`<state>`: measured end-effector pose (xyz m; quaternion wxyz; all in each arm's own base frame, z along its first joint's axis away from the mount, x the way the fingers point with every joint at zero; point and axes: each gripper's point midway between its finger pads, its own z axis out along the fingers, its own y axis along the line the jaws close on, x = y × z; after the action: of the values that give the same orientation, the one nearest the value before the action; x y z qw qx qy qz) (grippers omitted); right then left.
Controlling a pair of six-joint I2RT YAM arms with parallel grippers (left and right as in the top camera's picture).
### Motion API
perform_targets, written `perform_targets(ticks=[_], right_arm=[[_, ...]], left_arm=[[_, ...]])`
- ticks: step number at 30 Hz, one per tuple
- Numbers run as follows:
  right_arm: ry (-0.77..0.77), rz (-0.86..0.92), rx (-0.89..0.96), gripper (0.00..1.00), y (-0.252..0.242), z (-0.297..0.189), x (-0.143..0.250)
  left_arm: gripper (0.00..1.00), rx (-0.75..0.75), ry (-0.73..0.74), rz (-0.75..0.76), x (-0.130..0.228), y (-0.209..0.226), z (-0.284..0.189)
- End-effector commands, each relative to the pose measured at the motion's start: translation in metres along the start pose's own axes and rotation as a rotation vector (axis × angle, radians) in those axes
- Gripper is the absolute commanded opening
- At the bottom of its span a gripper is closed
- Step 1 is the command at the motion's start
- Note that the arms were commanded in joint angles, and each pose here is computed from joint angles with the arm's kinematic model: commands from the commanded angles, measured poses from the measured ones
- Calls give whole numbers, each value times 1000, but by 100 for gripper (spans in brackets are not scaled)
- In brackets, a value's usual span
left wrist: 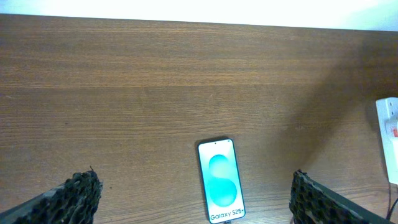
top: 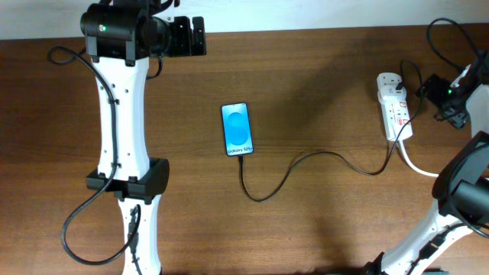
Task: Plug charger to phone and switch on socket
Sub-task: 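Move the right gripper to the power strip and press its switch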
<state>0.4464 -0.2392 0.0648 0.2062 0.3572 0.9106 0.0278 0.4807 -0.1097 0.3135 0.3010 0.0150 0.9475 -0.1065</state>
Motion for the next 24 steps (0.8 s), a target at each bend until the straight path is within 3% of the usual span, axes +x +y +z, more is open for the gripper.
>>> perform_targets(ticks=[1, 12, 24], right_arm=[[45, 10, 34, 100, -11, 11, 14], [88, -110, -58, 100, 9, 38, 26], [129, -101, -52, 100, 4, 60, 38]], left_arm=[[99, 9, -15, 6, -2, -2, -8], [100, 9, -15, 6, -2, -2, -8], [100, 9, -15, 6, -2, -2, -8]])
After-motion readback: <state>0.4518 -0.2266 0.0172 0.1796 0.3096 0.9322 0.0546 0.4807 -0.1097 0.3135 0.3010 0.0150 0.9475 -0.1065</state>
